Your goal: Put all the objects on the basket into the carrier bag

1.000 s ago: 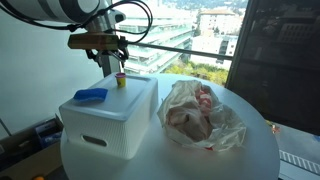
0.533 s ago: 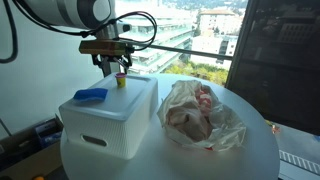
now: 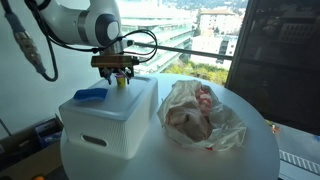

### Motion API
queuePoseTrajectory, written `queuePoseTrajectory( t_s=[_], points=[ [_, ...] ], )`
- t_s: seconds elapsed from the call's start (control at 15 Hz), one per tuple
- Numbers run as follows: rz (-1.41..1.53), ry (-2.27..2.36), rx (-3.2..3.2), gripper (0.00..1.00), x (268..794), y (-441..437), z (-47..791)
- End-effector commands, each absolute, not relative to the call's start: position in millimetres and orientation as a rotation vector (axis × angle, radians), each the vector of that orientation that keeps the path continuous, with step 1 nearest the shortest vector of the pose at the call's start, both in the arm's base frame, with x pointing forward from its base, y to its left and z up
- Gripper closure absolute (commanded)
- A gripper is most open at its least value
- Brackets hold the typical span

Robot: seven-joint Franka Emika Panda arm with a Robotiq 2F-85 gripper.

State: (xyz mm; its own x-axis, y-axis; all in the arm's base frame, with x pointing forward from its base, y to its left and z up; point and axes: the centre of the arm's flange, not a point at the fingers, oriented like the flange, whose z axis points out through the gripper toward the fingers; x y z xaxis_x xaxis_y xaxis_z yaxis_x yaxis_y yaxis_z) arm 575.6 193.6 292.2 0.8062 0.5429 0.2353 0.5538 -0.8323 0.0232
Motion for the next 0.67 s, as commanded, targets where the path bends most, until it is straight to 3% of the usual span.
queuePoseTrajectory(
  t_s=[0.0, 0.33, 0.6],
  points=[
    [-0.448, -1.035, -2.955, 0.42, 589, 199, 294],
    [-0.482, -1.053, -3.038, 0.79, 578, 177, 332],
    [-0.612, -0.823, -3.219, 0.79, 564, 105, 396]
  ],
)
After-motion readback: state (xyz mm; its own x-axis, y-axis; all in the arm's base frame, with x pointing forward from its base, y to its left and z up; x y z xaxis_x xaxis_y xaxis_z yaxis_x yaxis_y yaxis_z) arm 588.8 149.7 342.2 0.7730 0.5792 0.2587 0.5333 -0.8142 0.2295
